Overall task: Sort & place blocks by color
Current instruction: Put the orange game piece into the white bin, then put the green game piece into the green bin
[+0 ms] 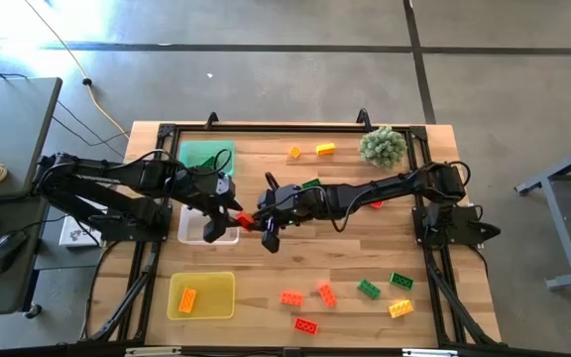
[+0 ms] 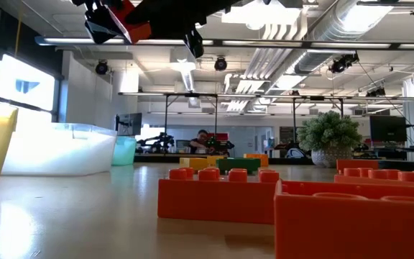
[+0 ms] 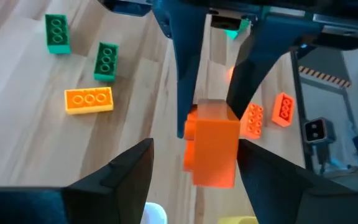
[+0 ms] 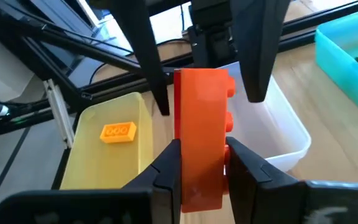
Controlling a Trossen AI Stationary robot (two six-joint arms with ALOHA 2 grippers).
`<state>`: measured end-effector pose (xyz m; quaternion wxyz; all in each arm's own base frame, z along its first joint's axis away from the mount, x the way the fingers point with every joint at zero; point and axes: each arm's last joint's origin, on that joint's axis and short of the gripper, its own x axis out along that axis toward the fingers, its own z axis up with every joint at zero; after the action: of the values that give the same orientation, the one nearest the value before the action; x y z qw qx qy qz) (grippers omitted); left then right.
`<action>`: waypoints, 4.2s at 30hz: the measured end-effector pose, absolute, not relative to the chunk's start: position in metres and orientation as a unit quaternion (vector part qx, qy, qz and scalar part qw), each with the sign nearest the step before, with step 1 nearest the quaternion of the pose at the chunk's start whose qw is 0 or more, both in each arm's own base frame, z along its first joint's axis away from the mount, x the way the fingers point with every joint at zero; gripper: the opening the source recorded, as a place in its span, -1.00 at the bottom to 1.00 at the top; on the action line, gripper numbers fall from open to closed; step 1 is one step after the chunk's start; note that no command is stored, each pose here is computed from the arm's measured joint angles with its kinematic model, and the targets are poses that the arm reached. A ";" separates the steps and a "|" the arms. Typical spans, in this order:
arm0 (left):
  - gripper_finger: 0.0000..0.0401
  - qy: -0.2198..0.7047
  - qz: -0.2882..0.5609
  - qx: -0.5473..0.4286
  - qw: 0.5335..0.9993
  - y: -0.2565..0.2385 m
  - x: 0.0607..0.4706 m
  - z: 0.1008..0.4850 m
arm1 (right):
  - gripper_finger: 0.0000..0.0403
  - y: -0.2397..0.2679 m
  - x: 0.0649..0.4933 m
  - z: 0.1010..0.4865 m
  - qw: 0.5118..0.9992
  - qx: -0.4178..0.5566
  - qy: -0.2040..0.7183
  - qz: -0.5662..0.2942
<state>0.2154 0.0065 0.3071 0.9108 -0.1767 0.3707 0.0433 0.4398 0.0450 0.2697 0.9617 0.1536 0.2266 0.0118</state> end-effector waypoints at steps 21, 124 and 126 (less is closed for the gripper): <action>-0.70 0.366 0.030 -0.126 0.921 0.011 0.216 0.308 | -0.58 0.039 0.440 0.269 0.955 0.190 0.226 -0.006; 0.00 0.671 0.132 -0.186 0.705 0.010 0.185 0.225 | -0.32 -0.157 0.365 0.145 0.746 -0.060 0.657 0.096; 0.00 0.663 0.130 -0.187 0.713 0.010 0.188 0.232 | -0.45 -0.157 0.365 0.145 0.744 -0.057 0.659 0.097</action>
<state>0.1879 0.0103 0.2322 0.7128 -0.1872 0.6633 0.1303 0.3648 -0.1571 0.1447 0.7441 -0.0570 0.6586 0.0967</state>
